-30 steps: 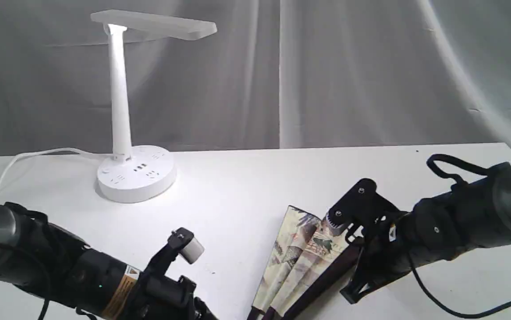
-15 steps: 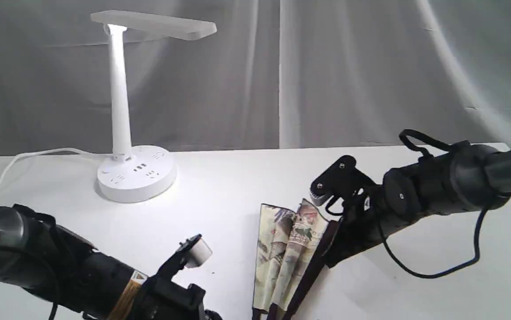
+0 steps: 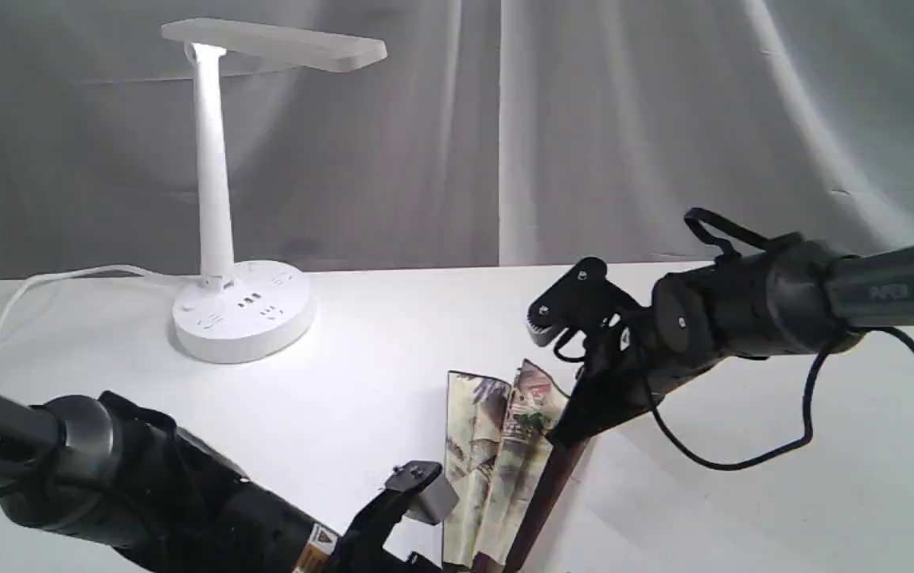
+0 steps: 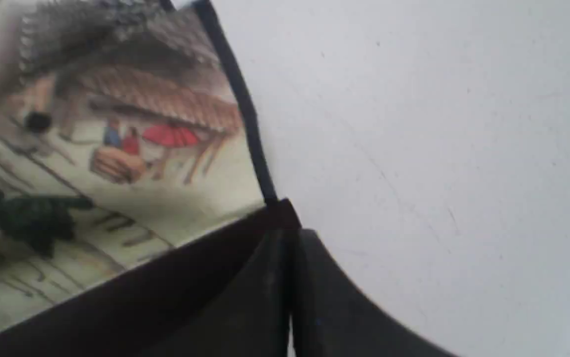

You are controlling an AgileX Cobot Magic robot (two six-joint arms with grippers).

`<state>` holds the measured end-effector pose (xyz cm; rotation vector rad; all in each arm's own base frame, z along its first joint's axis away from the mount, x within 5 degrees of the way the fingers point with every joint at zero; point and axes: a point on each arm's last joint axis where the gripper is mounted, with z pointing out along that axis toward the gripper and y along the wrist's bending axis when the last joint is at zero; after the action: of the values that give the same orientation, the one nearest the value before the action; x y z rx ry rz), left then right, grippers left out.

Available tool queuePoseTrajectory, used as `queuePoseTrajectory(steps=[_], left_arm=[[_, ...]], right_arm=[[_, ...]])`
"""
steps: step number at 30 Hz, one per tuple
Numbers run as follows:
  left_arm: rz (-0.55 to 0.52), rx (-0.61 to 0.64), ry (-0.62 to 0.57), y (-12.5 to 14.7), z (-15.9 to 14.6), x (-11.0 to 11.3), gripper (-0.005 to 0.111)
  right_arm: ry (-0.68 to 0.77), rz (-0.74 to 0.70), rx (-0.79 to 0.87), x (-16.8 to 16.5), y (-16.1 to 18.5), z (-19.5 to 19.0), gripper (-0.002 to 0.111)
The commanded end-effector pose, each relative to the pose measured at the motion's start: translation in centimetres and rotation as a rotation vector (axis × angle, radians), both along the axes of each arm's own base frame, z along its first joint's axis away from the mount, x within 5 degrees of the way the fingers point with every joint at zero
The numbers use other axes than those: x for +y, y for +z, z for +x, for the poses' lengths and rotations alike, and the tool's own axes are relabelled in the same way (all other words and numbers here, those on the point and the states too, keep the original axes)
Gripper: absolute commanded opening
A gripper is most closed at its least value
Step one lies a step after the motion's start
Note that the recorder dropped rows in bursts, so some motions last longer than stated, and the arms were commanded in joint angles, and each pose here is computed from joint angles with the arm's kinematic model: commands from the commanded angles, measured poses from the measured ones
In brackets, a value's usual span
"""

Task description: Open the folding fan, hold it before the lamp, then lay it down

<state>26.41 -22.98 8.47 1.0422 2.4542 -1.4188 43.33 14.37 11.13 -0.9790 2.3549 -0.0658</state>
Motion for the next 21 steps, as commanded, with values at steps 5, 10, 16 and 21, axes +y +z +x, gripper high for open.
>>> queuePoseTrajectory(steps=[5, 10, 16, 21], left_arm=[[-0.207, 0.034, -0.102, 4.3, 0.9, 0.9, 0.0], [-0.225, -0.076, -0.037, 7.5, 2.2, 3.0, 0.0], [-0.055, -0.296, 0.2, 9.3, 4.7, 5.5, 0.0], [0.154, -0.456, 0.4, 8.7, 6.9, 7.1, 0.0]], right_arm=[[-0.209, 0.13, -0.057, -3.1, 7.9, -0.1, 0.0], [-0.333, 0.189, -0.002, -5.6, 11.5, -1.7, 0.0], [-0.443, 0.315, 0.14, -6.0, 9.6, -4.1, 0.0], [-0.529, 0.449, 0.271, -5.3, 6.3, -6.3, 0.0]])
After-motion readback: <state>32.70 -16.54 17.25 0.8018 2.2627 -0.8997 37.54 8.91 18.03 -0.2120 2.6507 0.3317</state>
